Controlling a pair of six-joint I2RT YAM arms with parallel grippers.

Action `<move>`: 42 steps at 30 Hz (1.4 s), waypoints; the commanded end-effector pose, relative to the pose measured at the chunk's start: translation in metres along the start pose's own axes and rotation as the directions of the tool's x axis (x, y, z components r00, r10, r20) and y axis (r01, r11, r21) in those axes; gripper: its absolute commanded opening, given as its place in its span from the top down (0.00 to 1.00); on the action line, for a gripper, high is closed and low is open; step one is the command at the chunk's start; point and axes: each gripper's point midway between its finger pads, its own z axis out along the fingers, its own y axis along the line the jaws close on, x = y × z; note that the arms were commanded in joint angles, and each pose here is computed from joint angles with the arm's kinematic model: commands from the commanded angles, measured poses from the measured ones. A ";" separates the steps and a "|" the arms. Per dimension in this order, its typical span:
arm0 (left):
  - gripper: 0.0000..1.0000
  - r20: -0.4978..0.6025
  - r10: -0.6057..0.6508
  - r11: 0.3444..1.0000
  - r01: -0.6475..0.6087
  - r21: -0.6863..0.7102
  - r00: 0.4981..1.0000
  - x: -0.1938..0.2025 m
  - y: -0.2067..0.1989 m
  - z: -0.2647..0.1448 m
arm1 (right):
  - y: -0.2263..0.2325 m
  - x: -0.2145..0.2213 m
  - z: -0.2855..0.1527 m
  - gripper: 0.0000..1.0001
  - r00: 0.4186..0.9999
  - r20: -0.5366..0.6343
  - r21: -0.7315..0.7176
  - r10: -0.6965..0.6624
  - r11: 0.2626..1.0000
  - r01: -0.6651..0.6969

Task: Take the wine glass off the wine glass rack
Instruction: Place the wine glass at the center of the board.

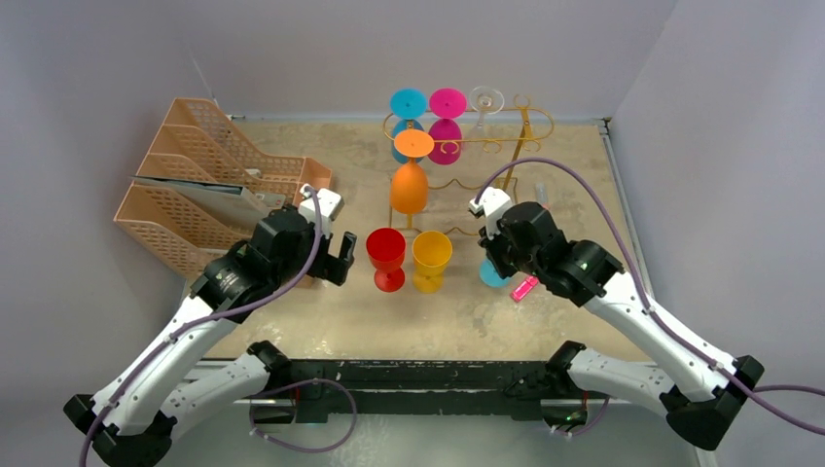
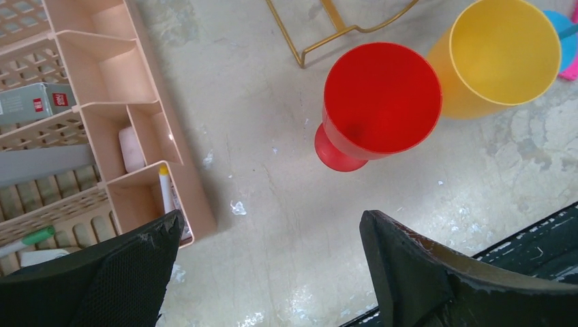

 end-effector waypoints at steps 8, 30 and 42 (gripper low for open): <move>0.00 0.069 -0.049 0.999 0.048 0.025 0.996 -0.023 0.009 0.009 | 0.014 -0.033 0.032 1.00 0.988 0.150 -0.012 0.036 0.999 -0.034; 0.04 0.184 -0.016 0.999 0.025 -0.047 0.983 -0.008 0.029 0.018 | 0.039 -0.013 0.068 1.00 0.994 0.106 -0.099 0.008 0.995 0.003; 0.06 0.169 -0.023 0.997 0.034 -0.064 0.985 -0.004 0.032 0.018 | 0.043 -0.017 0.074 1.00 0.995 0.095 -0.114 -0.018 0.993 0.029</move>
